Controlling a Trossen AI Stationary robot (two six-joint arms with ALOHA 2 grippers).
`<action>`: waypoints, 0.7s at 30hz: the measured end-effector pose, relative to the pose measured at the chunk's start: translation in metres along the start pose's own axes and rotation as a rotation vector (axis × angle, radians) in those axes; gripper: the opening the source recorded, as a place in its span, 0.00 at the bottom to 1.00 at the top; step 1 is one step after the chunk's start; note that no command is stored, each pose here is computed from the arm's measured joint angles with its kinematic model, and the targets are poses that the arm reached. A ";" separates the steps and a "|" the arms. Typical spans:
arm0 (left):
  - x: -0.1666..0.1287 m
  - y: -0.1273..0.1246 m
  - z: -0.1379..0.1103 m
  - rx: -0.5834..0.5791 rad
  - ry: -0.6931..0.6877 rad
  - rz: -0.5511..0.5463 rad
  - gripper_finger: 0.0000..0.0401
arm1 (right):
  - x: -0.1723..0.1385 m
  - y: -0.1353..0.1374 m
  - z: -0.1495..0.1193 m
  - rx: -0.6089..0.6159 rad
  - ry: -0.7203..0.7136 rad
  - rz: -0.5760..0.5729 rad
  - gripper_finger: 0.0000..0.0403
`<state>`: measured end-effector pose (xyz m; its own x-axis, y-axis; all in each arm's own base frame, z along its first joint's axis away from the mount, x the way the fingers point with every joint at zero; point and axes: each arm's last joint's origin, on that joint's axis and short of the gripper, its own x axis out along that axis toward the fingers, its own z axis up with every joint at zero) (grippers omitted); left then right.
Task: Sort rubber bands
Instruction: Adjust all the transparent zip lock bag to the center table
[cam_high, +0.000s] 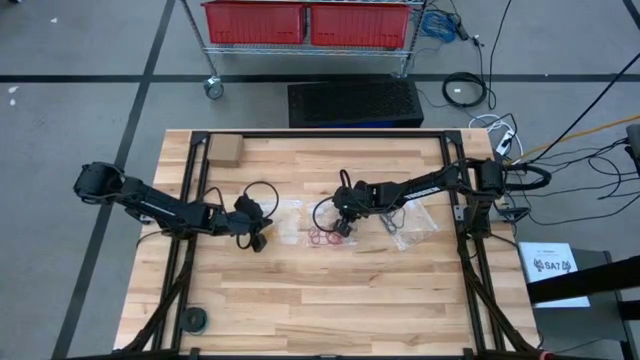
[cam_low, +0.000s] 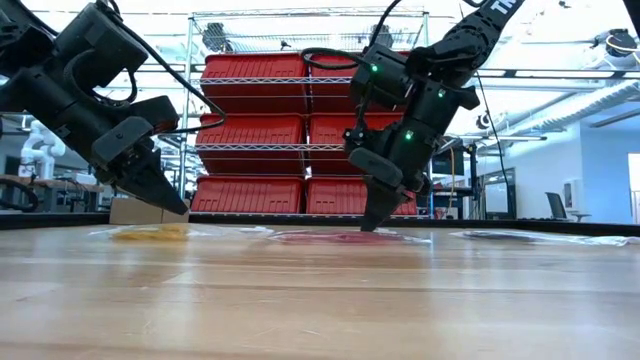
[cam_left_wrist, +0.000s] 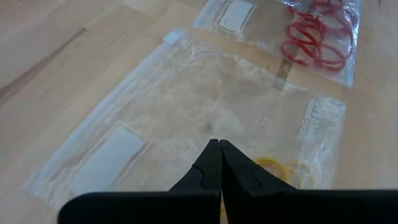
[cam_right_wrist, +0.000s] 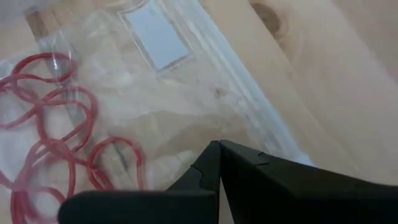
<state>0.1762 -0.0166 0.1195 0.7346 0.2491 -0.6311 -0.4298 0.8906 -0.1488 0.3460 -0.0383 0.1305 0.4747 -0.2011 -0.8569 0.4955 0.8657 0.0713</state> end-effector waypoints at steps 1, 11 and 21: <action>0.000 0.000 0.000 0.000 0.000 0.000 0.00 | 0.000 0.000 0.000 0.004 0.000 0.000 0.00; 0.000 0.000 0.000 0.000 0.002 -0.003 0.00 | -0.006 0.004 0.002 -0.032 -0.027 0.015 0.00; 0.000 0.001 -0.002 0.006 0.020 0.005 0.00 | -0.023 0.028 -0.010 -0.228 0.009 0.072 0.00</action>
<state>0.1750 -0.0165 0.1181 0.7221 0.2458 -0.6467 -0.4299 0.8918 -0.1411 0.3415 -0.0048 0.1469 0.4961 -0.1316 -0.8582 0.2827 0.9591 0.0164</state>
